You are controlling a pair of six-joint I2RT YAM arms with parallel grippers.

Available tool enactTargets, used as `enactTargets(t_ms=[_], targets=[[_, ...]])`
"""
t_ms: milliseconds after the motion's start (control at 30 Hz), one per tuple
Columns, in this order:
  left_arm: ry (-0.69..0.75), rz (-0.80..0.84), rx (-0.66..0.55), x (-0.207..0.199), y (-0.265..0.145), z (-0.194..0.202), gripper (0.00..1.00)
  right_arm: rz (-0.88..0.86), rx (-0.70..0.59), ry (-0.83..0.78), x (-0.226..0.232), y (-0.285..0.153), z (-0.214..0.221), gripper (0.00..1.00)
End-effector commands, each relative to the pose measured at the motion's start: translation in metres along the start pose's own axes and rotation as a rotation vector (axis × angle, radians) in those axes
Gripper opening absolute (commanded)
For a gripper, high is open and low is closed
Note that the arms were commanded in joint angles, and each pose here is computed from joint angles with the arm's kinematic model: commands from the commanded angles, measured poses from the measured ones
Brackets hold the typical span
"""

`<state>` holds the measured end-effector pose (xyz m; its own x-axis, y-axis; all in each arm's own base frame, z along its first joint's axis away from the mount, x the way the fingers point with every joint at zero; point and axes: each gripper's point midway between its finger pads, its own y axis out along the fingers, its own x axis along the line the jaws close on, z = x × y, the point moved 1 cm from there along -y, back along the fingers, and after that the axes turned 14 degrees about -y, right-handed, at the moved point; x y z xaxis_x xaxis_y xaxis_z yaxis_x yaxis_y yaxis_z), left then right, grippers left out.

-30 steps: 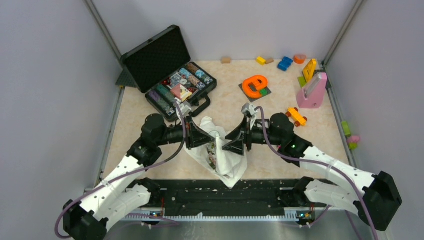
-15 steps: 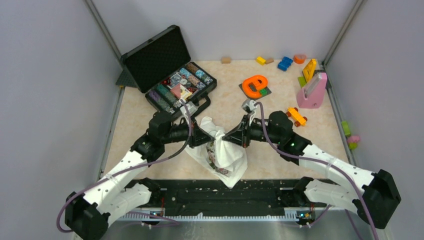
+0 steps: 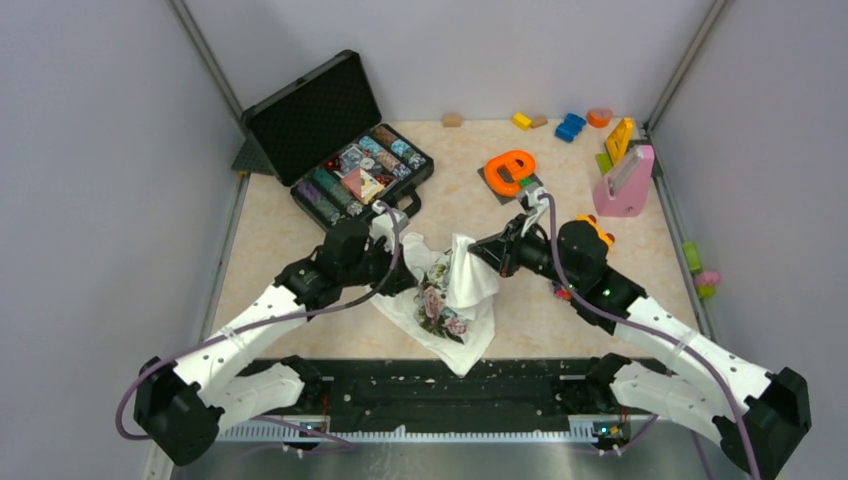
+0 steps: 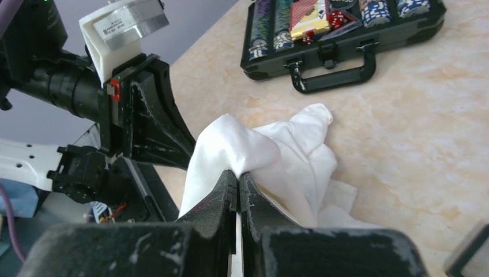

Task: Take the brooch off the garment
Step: Remove the brooch from the clothes.

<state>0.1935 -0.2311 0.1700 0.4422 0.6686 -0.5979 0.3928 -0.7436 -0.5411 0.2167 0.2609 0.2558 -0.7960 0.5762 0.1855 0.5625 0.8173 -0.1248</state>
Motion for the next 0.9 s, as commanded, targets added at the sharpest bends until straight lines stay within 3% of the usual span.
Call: enactTargets(t_ms=[0, 100, 133, 167, 267, 333, 500, 667, 867], targets=[[-0.031, -0.043, -0.128, -0.005, -0.021, -0.029, 0.0, 0.053, 0.04, -0.09, -0.012, -0.014, 0.012, 0.0], [-0.031, 0.077, -0.174, -0.027, -0.032, -0.038, 0.0, -0.08, 0.089, -0.095, 0.006, -0.012, 0.033, 0.0], [-0.035, 0.127, -0.175, -0.035, -0.035, -0.038, 0.0, -0.131, 0.1, -0.092, 0.013, -0.011, 0.038, 0.06], [-0.043, 0.174, -0.173, -0.041, -0.038, -0.039, 0.0, -0.171, 0.113, -0.089, 0.018, -0.009, 0.042, 0.17], [-0.069, 0.311, -0.146, -0.061, -0.045, -0.037, 0.0, -0.235, 0.147, -0.086, 0.027, -0.007, 0.043, 0.65], [-0.07, 0.385, -0.147, -0.074, -0.05, -0.037, 0.0, -0.318, 0.118, -0.086, 0.04, -0.009, 0.036, 0.86], [-0.064, 0.58, -0.134, -0.106, -0.067, -0.037, 0.0, -0.48, -0.065, -0.046, 0.073, -0.023, -0.002, 0.77], [-0.08, 0.74, -0.095, -0.128, -0.079, -0.035, 0.0, -0.537, -0.166, -0.017, 0.084, -0.028, -0.021, 0.63], [-0.06, 0.791, -0.082, -0.135, -0.084, -0.036, 0.0, -0.543, -0.217, -0.008, 0.086, -0.026, -0.036, 0.61]])
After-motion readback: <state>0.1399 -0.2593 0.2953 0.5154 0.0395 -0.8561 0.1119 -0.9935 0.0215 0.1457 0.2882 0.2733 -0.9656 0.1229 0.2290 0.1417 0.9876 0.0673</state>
